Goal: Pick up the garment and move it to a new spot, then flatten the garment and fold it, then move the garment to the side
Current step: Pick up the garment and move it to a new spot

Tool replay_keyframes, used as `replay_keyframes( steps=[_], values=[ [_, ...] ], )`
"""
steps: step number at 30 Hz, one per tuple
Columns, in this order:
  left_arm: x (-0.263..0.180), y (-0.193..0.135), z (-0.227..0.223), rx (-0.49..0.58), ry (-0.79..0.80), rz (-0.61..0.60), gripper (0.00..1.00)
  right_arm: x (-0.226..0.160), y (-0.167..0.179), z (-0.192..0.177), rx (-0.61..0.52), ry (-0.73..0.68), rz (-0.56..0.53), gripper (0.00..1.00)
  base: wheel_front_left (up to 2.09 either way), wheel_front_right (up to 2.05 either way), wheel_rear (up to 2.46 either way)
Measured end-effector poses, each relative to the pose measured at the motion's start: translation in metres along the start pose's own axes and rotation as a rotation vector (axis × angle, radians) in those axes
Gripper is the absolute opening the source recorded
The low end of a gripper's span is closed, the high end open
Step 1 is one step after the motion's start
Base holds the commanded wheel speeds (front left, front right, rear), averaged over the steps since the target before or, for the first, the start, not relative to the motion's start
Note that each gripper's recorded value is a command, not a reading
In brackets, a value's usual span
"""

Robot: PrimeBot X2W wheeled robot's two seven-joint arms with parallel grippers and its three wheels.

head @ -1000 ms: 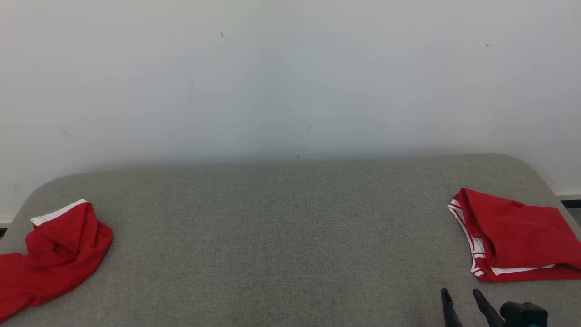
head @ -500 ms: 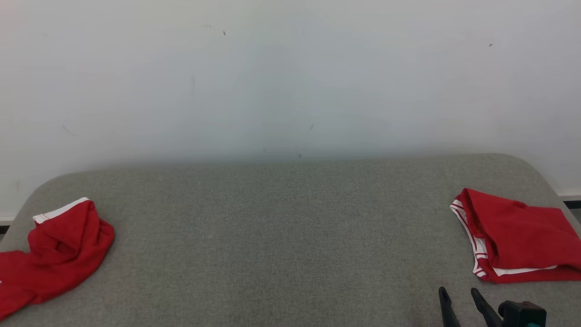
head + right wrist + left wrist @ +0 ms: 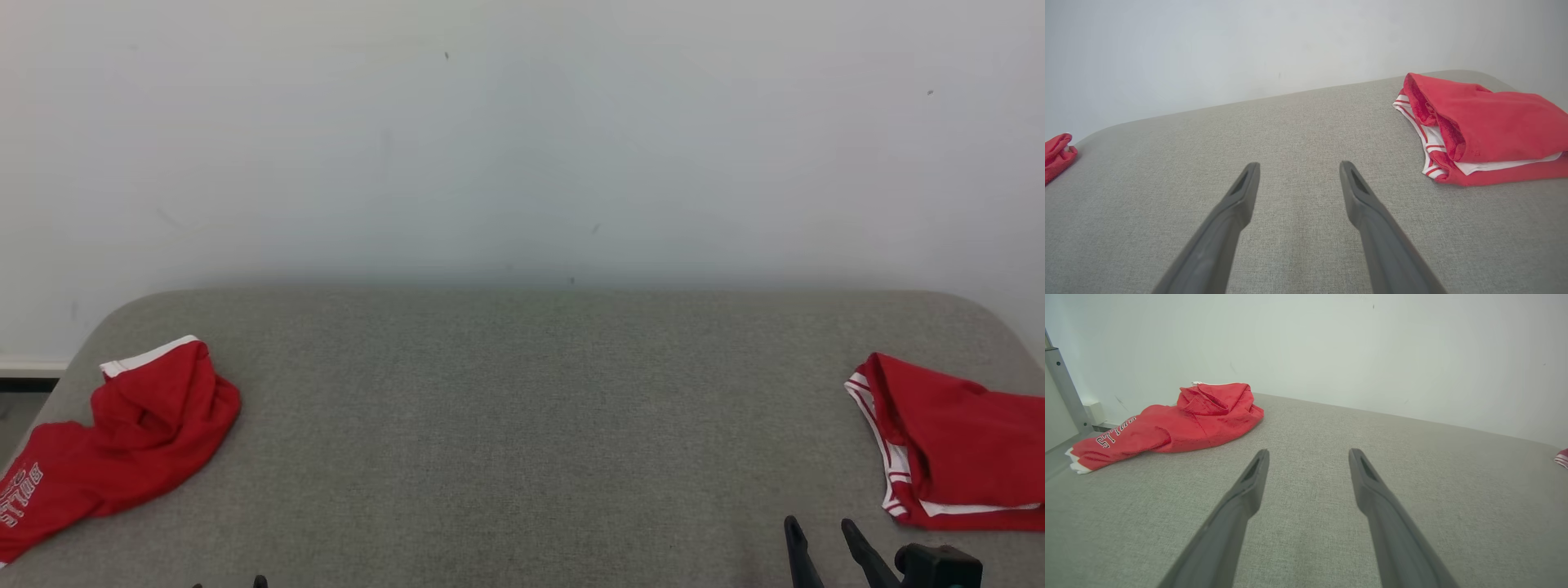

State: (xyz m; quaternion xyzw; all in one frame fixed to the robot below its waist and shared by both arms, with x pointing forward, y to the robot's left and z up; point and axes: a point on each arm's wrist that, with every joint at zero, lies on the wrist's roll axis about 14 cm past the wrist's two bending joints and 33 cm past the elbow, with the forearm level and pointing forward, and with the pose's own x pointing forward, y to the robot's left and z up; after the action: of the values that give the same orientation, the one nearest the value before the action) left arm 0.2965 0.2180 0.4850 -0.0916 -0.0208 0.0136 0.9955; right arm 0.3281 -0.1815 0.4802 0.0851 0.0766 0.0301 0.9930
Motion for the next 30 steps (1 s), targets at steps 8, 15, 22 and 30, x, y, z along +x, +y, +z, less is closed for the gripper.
replay_keyframes(
  steps=[8, 15, 22, 30],
  values=[
    [-0.022, 0.03, 0.005, 0.015, -0.018, 0.093, 1.0, 0.015, 0.026, -0.005, -0.004, 0.018, 0.083, 1.0, 0.0, 0.0, 0.0],
    [-0.065, 0.07, 0.008, 0.037, -0.035, 0.237, 1.0, 0.033, 0.079, -0.011, -0.025, 0.046, 0.24, 1.0, 0.0, 0.0, 0.0],
    [-0.105, 0.102, 0.019, 0.025, -0.086, 0.404, 1.0, 0.054, 0.147, -0.008, -0.072, 0.054, 0.426, 1.0, 0.0, 0.0, 0.0],
    [-0.139, 0.122, 0.02, 0.021, -0.085, 0.555, 1.0, 0.071, 0.199, -0.02, -0.101, 0.099, 0.563, 1.0, 0.0, 0.0, 0.0]
  ],
)
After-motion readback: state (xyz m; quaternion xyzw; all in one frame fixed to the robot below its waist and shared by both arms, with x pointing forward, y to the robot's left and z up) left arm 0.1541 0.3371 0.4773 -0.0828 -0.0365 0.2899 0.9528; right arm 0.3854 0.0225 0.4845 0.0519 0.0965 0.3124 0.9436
